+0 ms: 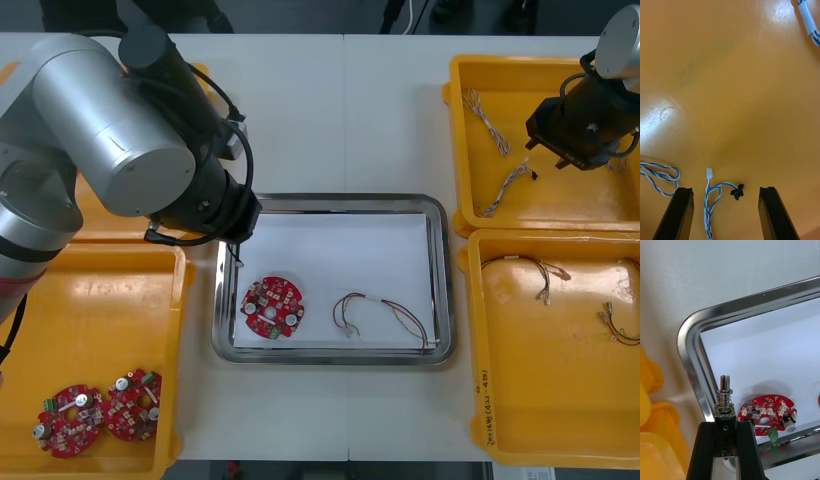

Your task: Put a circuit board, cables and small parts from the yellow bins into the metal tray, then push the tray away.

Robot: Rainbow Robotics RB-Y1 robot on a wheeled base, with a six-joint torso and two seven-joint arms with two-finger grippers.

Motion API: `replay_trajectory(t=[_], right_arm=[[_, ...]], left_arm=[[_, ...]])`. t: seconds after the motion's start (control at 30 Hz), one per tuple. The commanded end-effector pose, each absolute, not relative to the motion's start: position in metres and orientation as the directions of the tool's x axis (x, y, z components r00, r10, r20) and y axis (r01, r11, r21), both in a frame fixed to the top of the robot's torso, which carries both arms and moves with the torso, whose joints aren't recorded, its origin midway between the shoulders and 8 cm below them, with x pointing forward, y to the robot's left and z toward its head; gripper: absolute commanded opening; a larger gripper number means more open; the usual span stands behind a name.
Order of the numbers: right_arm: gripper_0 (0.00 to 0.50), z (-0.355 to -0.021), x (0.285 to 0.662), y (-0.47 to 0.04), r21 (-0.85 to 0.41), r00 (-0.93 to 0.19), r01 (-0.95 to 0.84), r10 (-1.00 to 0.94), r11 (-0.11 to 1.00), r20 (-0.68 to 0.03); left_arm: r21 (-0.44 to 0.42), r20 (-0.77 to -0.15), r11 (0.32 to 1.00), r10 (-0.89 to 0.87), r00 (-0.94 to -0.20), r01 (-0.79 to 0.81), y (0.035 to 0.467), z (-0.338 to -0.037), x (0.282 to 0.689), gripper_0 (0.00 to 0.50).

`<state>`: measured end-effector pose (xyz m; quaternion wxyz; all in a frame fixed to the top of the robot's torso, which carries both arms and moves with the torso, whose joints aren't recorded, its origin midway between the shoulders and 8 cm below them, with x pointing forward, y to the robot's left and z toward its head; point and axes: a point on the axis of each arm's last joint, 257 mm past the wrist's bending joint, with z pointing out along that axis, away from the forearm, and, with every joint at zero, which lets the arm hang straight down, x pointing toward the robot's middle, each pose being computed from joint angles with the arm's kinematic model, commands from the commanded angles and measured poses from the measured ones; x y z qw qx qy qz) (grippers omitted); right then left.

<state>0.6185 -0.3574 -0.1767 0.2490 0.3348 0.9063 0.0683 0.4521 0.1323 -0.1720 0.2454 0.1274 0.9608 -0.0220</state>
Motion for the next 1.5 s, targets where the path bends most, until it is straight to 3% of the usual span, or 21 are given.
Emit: replay_trajectory(t=[0.03,0.17,0.67,1.27,1.33,1.5], right_arm=[[0.500,-0.152,0.638,-0.339,0.374,-0.605,0.570,0.682,0.732,-0.412],[0.500,-0.156,0.640,-0.329,0.406,-0.576,0.600,0.724,0.690,-0.379],[0.500,-0.183,0.632,-0.334,0.382,-0.577,0.618,0.726,0.688,-0.374],[0.500,-0.192,0.617,-0.362,0.281,-0.639,0.594,0.655,0.753,-0.404],[0.500,-0.193,0.617,-0.362,0.283,-0.638,0.595,0.656,0.752,-0.403],[0.500,-0.204,0.615,-0.362,0.292,-0.633,0.599,0.664,0.746,-0.398]], left_arm=[[0.011,-0.523,0.957,0.252,-0.814,0.289,0.101,-0.167,0.464,0.000],[0.003,-0.522,0.956,0.251,-0.815,0.293,0.095,-0.180,0.471,0.000],[0.032,-0.504,0.955,0.271,-0.820,0.295,0.094,-0.223,0.484,0.000],[0.069,-0.503,0.955,0.282,-0.817,0.288,0.103,-0.243,0.490,0.009],[0.066,-0.503,0.955,0.281,-0.817,0.288,0.103,-0.243,0.490,0.041],[0.053,-0.507,0.958,0.270,-0.818,0.283,0.100,-0.243,0.490,0.357]])
